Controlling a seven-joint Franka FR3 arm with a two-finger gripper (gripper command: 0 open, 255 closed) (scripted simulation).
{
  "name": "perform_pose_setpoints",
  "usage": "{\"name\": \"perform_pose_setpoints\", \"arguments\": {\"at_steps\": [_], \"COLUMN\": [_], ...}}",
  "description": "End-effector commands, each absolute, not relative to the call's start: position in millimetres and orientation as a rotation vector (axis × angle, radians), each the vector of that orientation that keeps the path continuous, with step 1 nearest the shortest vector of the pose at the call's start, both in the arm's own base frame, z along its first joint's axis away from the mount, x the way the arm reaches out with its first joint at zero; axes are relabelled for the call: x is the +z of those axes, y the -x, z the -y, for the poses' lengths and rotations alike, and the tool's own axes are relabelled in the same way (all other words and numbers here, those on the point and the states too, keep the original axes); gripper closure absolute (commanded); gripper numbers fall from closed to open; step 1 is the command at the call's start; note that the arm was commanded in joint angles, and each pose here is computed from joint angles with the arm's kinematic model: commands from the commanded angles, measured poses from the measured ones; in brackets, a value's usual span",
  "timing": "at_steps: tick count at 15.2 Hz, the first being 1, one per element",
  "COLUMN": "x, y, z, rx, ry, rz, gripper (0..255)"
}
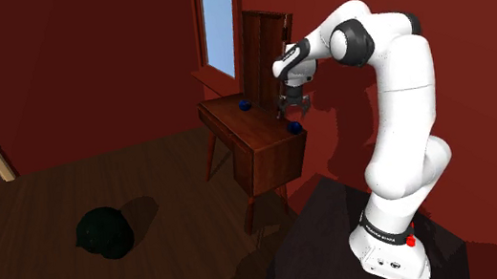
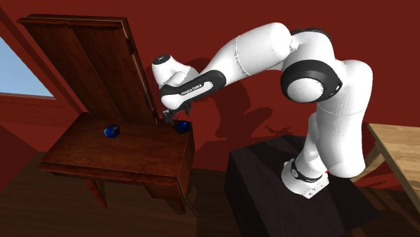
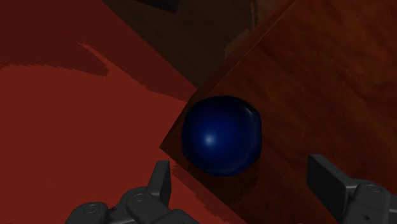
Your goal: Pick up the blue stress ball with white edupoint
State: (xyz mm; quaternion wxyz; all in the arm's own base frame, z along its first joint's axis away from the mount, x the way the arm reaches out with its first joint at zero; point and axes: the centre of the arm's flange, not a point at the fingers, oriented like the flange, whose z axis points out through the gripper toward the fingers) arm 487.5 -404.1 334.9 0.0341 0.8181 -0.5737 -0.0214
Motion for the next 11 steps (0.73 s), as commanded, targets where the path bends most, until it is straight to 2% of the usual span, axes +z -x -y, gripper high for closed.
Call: {"name": "perform_pose_setpoints", "arguments": {"at_steps": [1, 10, 11], "x": [323, 289, 289], "y": [-485, -485, -486], "z": [415, 415, 414], "rx": [-0.063, -0.063, -0.063], "ry": [-2.485, -2.485, -2.485], "rz": [1.800, 1.800, 1.800], "gripper": [0, 0, 255]}}
